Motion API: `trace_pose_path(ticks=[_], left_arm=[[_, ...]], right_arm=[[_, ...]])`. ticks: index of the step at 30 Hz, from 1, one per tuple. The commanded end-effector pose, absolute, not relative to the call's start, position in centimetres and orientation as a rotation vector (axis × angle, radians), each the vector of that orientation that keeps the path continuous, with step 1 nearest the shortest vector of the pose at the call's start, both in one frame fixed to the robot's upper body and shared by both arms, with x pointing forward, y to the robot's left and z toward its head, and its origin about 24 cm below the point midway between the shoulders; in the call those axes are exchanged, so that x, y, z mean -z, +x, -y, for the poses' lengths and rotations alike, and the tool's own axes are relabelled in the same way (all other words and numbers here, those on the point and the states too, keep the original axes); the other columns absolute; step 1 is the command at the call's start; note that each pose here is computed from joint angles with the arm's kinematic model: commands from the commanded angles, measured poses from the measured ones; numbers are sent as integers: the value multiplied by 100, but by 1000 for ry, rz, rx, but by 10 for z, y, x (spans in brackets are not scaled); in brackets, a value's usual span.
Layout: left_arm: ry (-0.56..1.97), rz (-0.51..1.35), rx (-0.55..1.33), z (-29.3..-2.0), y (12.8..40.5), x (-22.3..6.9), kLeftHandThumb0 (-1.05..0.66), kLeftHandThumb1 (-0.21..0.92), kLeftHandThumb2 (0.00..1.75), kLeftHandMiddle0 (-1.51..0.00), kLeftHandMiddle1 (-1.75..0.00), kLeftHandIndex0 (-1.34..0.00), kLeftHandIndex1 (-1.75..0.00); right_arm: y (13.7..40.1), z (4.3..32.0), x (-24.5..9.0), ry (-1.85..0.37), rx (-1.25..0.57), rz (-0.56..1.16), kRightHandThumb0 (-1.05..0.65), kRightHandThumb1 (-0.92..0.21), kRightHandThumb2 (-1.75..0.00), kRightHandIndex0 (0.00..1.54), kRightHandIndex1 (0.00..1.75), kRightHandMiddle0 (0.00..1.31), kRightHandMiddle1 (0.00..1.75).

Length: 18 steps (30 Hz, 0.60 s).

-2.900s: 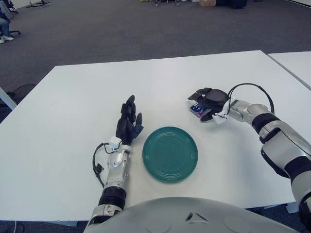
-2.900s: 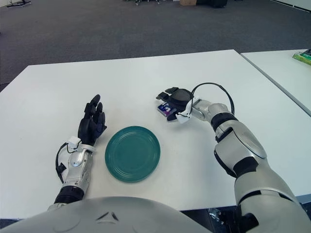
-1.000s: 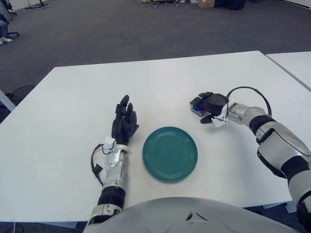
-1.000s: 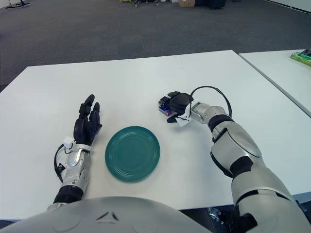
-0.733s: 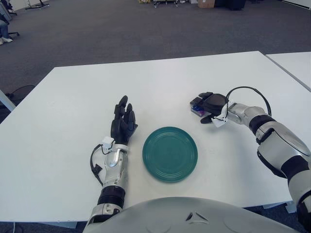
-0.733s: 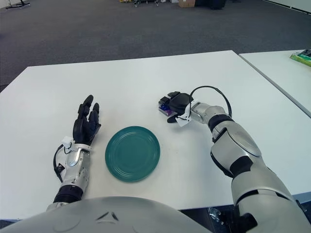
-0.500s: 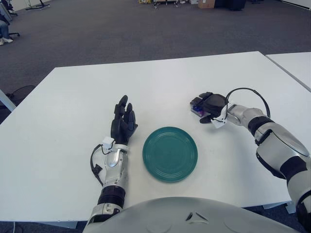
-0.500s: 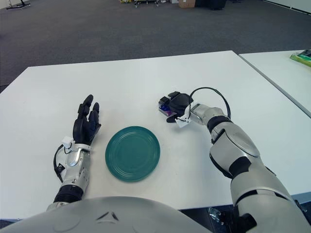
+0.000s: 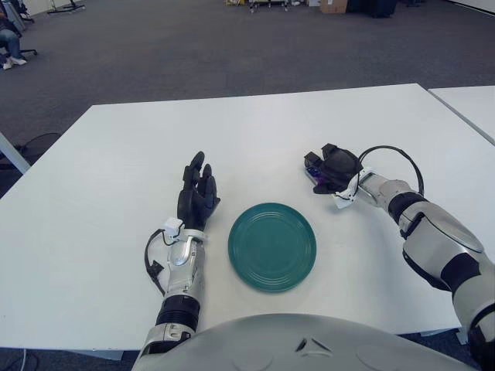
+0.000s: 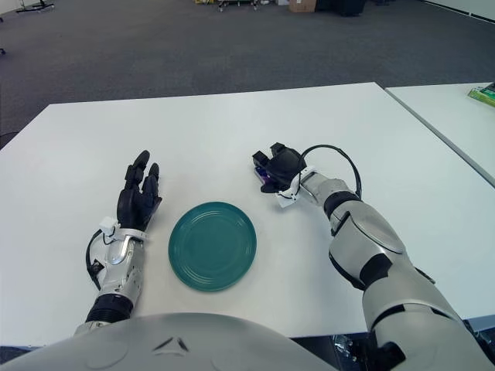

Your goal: Put the gum into the plate.

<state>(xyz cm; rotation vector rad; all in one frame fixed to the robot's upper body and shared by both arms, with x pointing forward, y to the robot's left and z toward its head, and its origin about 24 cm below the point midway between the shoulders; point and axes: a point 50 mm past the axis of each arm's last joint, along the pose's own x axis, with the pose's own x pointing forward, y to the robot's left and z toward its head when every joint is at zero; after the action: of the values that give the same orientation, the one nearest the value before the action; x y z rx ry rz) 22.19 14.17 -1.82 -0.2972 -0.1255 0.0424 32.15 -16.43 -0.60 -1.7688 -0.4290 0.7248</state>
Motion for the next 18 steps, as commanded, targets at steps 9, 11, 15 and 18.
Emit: trace_pose_path(ticks=[9, 11, 15, 18], left_arm=[[-348, -101, -141, -126, 177, 61, -76, 92, 59, -19, 0, 0, -48], [-331, -96, -141, -128, 177, 60, -76, 92, 59, -18, 0, 0, -47], [-293, -89, -144, -132, 176, 60, -77, 92, 60, -18, 0, 0, -46], [-272, -81, -149, -134, 177, 58, -78, 92, 62, -18, 0, 0, -46]], right_arm=[[269, 162, 57, -1717, -901, 445, -42, -54, -103, 89, 175, 45, 175], [267, 158, 58, -1694, -896, 479, -43, -52, -106, 92, 175, 46, 175], [263, 151, 59, -1663, -895, 535, -43, -49, -109, 97, 175, 48, 175], [260, 146, 59, -1638, -894, 582, -44, -48, -110, 101, 175, 49, 175]])
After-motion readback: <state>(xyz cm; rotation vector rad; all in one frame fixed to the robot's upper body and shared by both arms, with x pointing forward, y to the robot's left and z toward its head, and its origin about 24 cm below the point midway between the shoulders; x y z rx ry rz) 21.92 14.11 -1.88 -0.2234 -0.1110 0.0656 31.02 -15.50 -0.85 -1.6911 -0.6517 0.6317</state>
